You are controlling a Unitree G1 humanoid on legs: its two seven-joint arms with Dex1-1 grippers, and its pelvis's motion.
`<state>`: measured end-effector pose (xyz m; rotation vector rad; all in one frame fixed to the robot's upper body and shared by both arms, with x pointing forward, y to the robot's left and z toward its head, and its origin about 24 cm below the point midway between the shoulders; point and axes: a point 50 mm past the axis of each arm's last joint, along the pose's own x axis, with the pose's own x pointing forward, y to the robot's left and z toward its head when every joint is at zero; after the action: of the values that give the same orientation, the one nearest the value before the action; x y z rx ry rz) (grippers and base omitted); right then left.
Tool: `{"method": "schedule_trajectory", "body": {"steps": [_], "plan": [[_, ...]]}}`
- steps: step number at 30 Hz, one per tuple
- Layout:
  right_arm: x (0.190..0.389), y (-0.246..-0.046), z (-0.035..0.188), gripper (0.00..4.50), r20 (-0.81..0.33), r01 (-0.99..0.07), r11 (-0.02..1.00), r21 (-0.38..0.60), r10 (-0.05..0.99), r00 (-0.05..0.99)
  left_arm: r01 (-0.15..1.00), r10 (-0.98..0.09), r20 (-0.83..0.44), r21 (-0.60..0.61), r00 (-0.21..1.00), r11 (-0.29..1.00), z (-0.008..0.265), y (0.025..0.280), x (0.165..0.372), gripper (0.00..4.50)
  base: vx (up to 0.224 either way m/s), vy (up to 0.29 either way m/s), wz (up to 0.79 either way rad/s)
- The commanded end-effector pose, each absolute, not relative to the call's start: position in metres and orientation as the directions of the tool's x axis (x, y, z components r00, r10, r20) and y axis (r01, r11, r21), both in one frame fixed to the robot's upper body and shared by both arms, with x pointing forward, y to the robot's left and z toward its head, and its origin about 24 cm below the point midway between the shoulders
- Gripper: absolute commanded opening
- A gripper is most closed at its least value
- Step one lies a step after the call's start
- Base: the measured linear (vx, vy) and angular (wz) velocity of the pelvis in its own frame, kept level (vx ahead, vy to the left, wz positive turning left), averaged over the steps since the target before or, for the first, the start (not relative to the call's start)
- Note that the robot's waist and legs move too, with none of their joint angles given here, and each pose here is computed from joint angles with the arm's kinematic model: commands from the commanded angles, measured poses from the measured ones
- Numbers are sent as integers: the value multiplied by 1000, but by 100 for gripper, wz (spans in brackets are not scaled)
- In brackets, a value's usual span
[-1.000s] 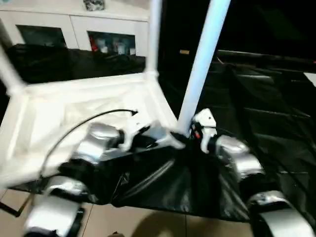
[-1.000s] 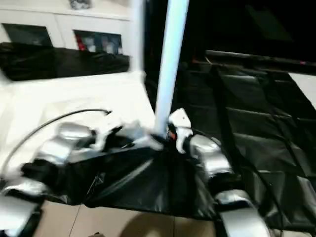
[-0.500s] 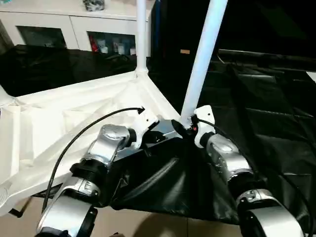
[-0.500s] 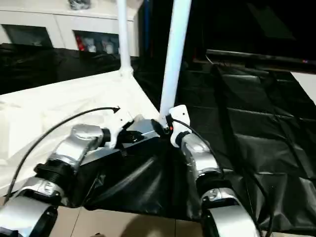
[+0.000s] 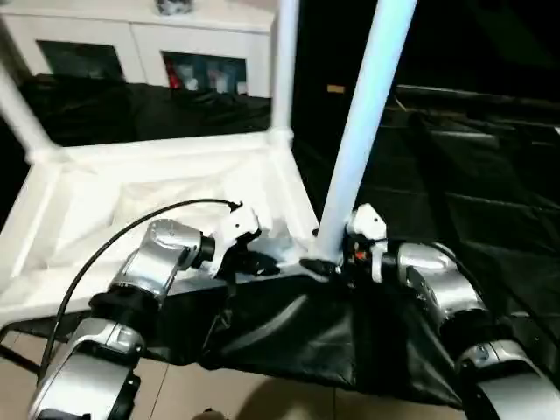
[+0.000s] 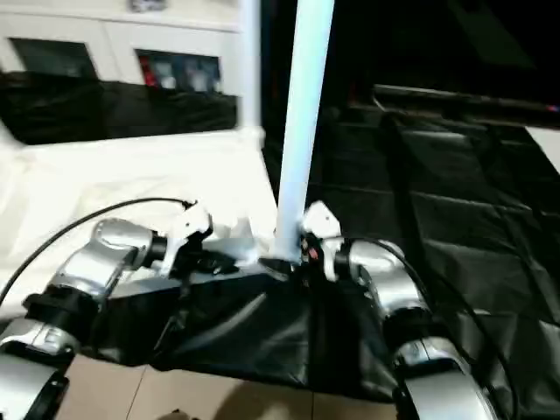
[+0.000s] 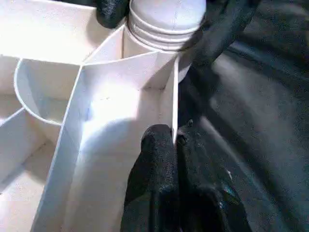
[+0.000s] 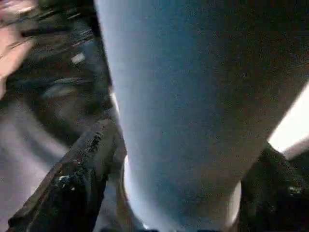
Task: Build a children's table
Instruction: Rotate leg to tighten
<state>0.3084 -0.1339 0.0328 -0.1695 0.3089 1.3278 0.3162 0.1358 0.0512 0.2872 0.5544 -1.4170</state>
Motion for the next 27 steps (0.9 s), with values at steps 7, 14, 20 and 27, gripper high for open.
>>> {"method": "schedule_trajectory", "body": {"steps": [7, 14, 20, 27], "plan": [[288, -118, 24, 290, -330, -982, -1, 189, 942, -64, 987, -859, -510, -153, -42, 43, 59, 130, 312, 0, 0, 0, 0], [291, -112, 20, 267, -316, -982, 92, 165, 948, 35, 987, -862, -506, -122, 29, 105, 56, 125, 315, 0, 0, 0, 0], [320, -101, 9, 266, -352, -830, 551, 83, 796, 493, 930, -808, -505, -26, 305, 367, 52, 108, 337, 0, 0, 0, 0], [330, -87, 2, 266, -390, -617, 787, 2, 569, 724, 861, -752, -480, 12, 451, 509, 49, 80, 344, 0, 0, 0, 0]]}}
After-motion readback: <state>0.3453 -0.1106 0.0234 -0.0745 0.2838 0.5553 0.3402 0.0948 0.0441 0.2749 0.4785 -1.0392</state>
